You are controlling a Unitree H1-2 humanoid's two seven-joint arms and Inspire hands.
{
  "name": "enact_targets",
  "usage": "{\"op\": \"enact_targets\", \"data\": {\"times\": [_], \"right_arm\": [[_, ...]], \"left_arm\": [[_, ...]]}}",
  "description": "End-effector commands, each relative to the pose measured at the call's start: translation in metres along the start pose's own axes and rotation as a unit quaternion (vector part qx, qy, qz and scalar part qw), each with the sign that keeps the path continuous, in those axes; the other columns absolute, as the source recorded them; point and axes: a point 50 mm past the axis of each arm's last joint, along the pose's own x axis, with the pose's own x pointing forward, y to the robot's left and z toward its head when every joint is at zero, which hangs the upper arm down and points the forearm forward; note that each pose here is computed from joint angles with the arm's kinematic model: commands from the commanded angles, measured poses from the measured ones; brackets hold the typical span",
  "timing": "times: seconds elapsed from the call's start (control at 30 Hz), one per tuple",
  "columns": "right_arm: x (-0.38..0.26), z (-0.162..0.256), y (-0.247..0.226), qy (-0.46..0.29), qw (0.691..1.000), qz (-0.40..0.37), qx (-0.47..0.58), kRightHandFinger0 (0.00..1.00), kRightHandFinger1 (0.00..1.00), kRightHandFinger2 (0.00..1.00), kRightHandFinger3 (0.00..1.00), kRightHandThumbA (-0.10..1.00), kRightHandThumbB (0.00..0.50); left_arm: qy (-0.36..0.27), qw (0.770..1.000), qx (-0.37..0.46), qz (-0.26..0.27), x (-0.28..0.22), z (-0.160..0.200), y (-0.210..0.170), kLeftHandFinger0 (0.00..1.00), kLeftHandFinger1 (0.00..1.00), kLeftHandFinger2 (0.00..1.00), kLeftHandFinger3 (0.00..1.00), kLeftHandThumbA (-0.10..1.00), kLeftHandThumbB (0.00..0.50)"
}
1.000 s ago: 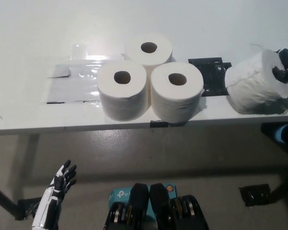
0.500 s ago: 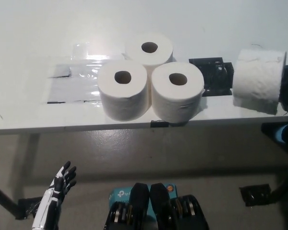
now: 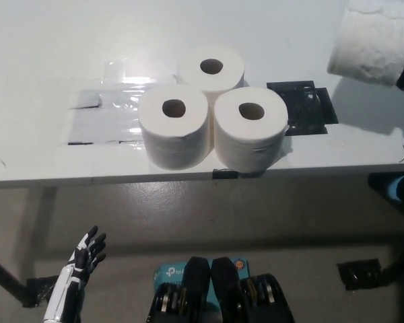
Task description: A few rolls of toilet paper are kept infront of the robot and the robot uses its right hand to lift one of the rolls and and places it on top of the other rolls to stack it.
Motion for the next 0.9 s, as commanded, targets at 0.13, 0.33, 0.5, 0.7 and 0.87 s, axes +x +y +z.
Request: {"op": "enact_targets", "data": {"times": [0.13,0.33,0.5,0.7,0.87], "right_arm": [[0.006,0.085,0.024,-0.088,0.995,0.036,-0.038,0.0,0.0,0.0,0.0,0.29,0.0],[0.008,0.107,0.046,-0.098,0.991,0.053,-0.072,0.0,0.0,0.0,0.0,0.13,0.0],[0.006,0.123,0.067,-0.099,0.984,0.063,-0.138,0.0,0.0,0.0,0.0,0.15,0.0],[0.007,0.132,0.087,-0.105,0.983,0.082,-0.127,0.0,0.0,0.0,0.0,0.1,0.0],[0.008,0.138,0.103,-0.106,0.978,0.081,-0.157,0.0,0.0,0.0,0.0,0.07,0.0]], "left_arm": [[-0.022,1.0,0.011,0.004,-0.001,0.009,0.008,1.0,1.0,1.0,1.0,1.0,0.155],[-0.022,1.0,0.009,0.004,-0.001,0.008,0.007,1.0,1.0,1.0,1.0,1.0,0.149],[-0.022,1.0,0.011,0.003,0.0,0.009,0.006,1.0,1.0,1.0,1.0,1.0,0.148],[-0.024,1.0,0.009,0.001,0.0,0.009,0.007,1.0,1.0,1.0,1.0,1.0,0.14],[-0.024,1.0,0.009,0.002,0.002,0.009,0.007,1.0,1.0,1.0,1.0,1.0,0.143]]}}
